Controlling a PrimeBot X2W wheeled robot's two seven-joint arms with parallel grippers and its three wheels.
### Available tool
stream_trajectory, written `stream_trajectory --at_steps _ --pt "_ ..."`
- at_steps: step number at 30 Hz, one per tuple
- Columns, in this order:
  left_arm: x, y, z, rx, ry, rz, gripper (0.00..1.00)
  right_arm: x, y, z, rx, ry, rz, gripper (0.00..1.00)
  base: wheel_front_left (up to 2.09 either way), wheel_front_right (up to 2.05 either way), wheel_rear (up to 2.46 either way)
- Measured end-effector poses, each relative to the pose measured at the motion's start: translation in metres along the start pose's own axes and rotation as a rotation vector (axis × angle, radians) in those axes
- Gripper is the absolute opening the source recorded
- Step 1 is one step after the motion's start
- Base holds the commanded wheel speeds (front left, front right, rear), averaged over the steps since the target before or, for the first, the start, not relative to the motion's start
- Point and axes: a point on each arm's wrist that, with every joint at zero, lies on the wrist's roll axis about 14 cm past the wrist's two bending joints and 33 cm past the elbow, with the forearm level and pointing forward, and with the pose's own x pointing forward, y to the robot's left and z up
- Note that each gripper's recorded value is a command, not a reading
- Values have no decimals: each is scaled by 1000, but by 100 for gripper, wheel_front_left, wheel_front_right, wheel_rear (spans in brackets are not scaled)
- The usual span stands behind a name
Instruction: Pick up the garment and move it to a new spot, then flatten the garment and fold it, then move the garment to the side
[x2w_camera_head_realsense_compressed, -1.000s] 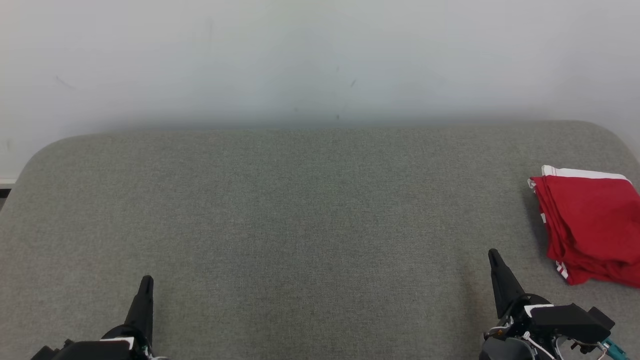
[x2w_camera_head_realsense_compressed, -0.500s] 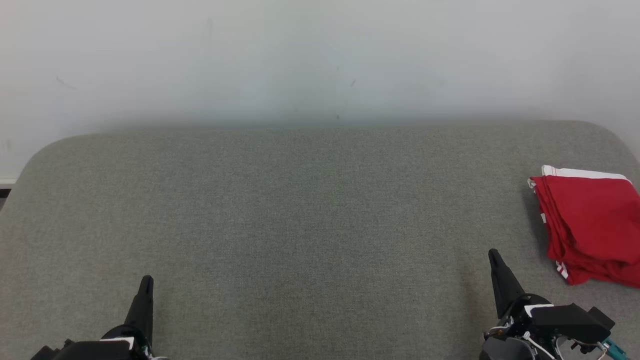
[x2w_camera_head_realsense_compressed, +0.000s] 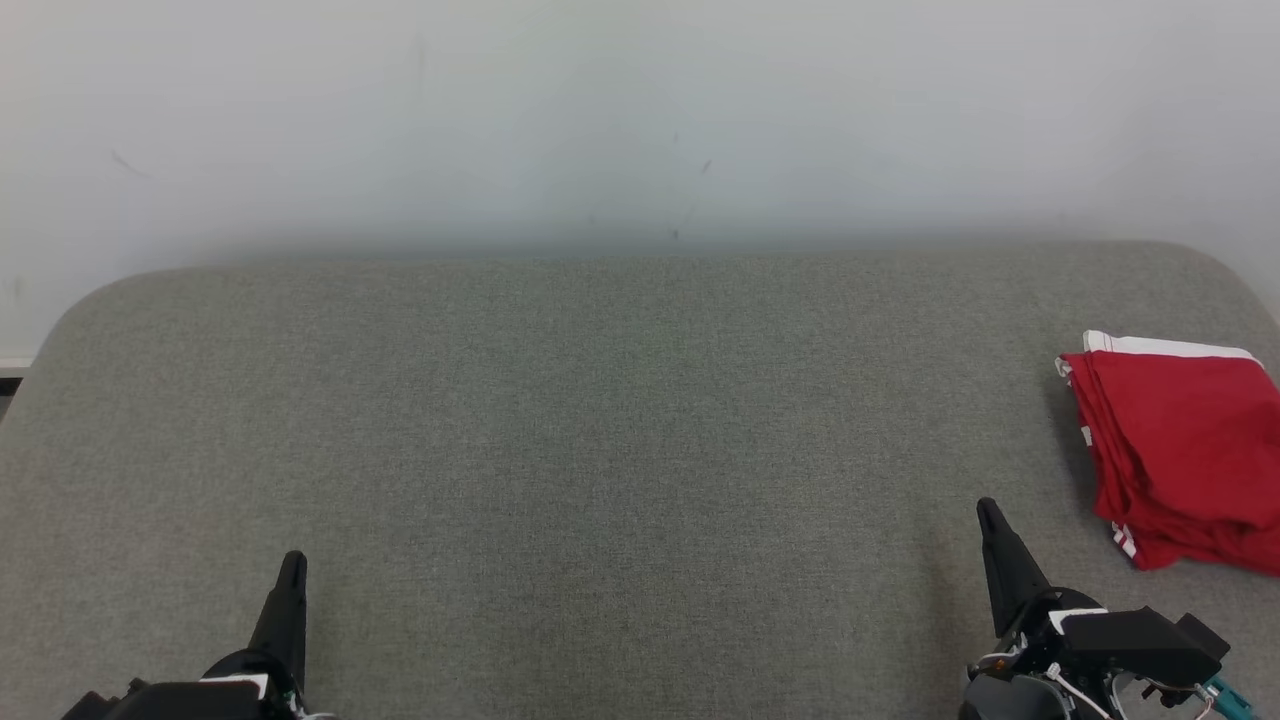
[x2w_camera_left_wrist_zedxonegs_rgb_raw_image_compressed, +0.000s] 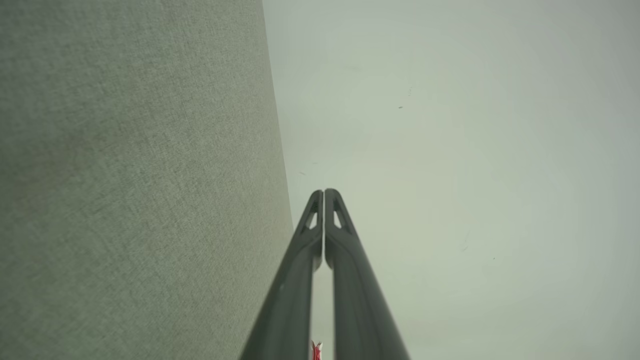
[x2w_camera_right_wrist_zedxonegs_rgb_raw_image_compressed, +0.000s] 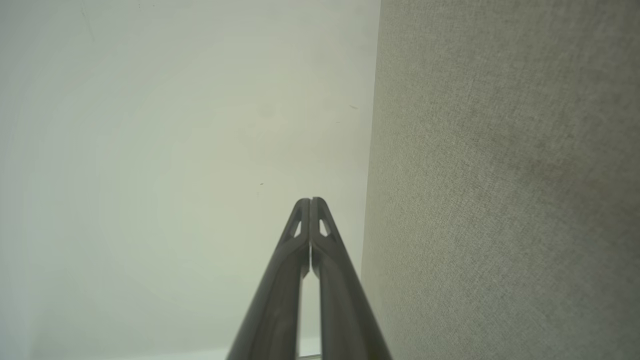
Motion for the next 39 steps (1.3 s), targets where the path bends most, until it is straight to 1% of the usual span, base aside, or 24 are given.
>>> stream_trajectory --at_steps 39 --pt "0 0 0 0 0 0 0 0 0 0 0 0 0 0 0 0 0"
